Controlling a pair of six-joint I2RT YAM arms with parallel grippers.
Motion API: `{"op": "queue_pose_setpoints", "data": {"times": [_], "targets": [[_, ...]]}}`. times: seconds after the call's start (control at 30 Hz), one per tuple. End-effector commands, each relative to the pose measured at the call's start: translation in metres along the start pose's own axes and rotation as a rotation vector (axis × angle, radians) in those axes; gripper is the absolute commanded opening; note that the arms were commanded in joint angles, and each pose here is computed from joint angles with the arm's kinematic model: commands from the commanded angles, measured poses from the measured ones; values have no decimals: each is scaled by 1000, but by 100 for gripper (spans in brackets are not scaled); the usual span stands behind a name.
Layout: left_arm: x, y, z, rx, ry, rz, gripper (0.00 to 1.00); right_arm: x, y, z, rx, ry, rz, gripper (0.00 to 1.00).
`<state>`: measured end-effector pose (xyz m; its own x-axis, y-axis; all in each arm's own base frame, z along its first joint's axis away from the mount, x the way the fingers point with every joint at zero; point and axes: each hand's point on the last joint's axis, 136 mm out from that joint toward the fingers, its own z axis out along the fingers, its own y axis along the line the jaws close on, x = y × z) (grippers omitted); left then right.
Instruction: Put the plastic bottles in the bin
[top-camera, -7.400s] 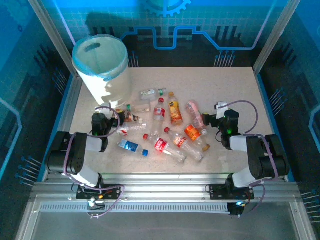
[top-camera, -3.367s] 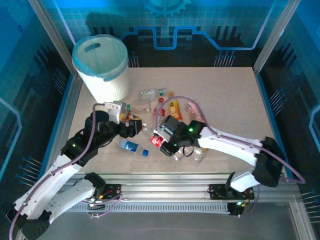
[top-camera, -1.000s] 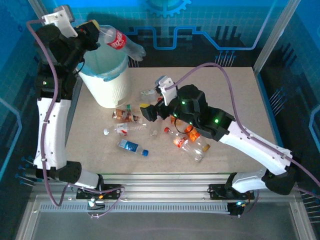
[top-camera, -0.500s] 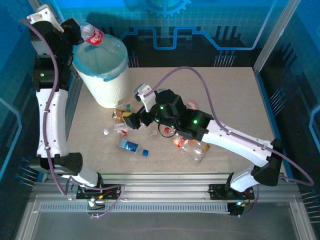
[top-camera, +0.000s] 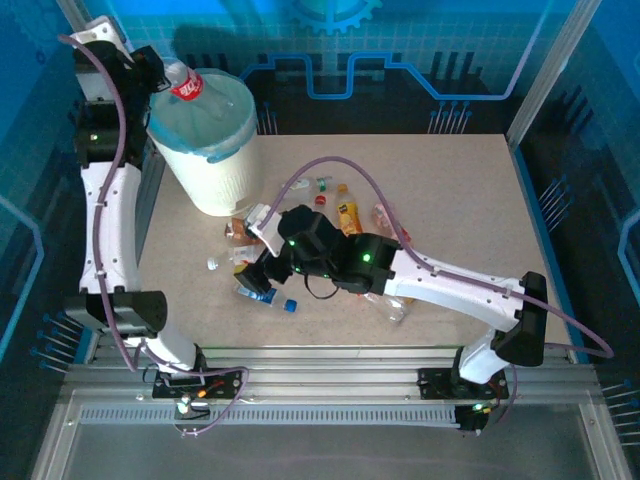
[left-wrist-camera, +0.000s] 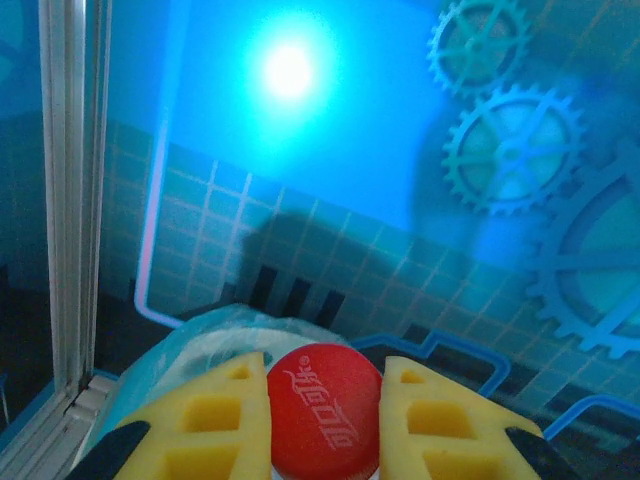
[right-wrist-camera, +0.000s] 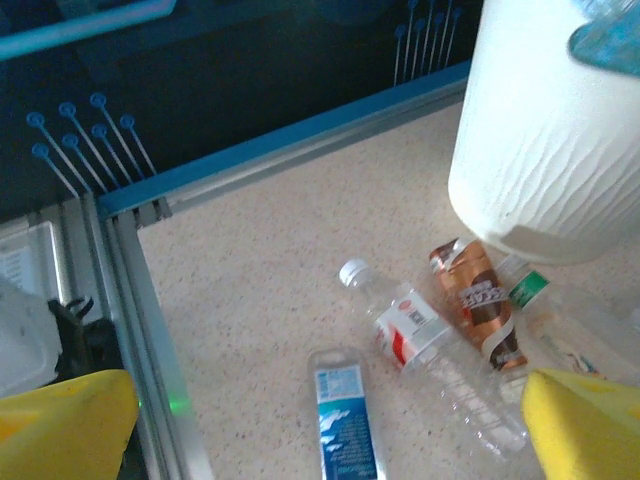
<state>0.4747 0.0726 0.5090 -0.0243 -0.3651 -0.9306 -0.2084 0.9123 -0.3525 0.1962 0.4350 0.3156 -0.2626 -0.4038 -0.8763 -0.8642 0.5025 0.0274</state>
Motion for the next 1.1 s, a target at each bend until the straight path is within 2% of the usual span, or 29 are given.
{"op": "queue_pose_setpoints", "data": {"times": [0.0, 0.37, 0.63, 0.7, 0.77, 0.9, 1.07], "targets": [[22, 3, 14, 12, 64, 28, 0, 17, -4, -9, 31, 42, 14, 99], [126, -20, 55, 78, 328, 158, 0, 59, -19, -22, 96, 165, 18, 100], [170, -12, 75, 68, 444, 141, 1, 72, -26, -39, 120, 162, 65, 100], [176, -11, 78, 71, 464, 136, 7, 74, -28, -41, 131, 157, 67, 100], [179, -11, 79, 68, 475, 130, 24, 75, -30, -43, 138, 154, 66, 100], [171, -15, 78, 75, 465, 117, 48, 74, -33, -46, 146, 158, 53, 100], [153, -25, 72, 99, 440, 101, 55, 72, -36, -53, 157, 148, 51, 100]]}}
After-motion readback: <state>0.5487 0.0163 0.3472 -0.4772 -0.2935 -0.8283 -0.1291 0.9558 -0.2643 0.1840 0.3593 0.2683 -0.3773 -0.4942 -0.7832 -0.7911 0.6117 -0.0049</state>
